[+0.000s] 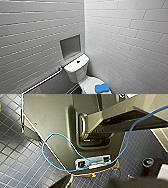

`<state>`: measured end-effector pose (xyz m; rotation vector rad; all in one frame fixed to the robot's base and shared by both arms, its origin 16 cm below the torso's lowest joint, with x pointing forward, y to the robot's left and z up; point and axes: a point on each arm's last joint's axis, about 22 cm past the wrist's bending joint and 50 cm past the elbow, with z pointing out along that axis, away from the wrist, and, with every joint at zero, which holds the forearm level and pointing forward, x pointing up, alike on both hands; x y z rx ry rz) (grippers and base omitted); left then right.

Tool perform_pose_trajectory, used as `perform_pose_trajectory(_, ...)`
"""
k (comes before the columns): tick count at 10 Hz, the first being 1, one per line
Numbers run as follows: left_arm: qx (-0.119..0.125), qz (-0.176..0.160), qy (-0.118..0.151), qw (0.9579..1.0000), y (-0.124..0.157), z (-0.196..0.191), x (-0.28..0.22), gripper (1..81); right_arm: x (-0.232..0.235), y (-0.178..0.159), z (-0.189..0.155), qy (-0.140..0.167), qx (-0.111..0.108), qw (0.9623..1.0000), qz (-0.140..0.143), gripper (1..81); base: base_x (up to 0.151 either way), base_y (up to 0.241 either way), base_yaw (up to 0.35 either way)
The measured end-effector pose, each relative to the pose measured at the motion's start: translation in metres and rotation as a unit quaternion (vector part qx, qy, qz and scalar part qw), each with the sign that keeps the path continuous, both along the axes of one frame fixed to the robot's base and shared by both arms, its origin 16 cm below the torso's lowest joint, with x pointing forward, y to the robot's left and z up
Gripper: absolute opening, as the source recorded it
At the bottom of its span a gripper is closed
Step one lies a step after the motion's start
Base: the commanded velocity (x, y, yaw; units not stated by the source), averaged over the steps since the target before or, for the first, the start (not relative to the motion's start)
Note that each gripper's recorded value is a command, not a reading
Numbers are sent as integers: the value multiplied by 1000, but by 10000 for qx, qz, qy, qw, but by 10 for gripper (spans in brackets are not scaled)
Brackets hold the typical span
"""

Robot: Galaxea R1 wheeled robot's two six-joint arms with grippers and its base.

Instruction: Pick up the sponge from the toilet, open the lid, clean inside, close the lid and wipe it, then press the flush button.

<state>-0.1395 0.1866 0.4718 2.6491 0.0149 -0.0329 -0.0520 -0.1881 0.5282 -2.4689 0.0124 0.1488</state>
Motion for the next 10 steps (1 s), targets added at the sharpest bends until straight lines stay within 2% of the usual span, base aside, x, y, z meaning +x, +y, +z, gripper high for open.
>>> perform_pose_trajectory(2, -20, -29, 123, 9999, -5, 1, -7, 811, 35, -16, 19, 21, 95, 9998, -193, 811, 0, 0, 0)
perform_pose_trajectory(4, 62, -51, 385, 9992, -6, -2, -20, 811, 86, -47, 24, 61, -36, 9991, -428, 811, 0, 0, 0)
perform_pose_trajectory(6, 207, -88, 594, 9980, -2, -8, -28, 811, 142, -49, 18, -28, -31, 9978, -654, 811, 0, 0, 0)
perform_pose_trajectory(9, 153, -66, 601, 9981, -25, -15, -21, 811, 234, -59, 18, -500, -50, 9956, -795, 811, 0, 0, 0)
perform_pose_trajectory(10, 157, -70, 595, 9981, -24, -18, -20, 811, 263, -55, 21, -648, -4, 9944, -841, 811, 0, 0, 0)
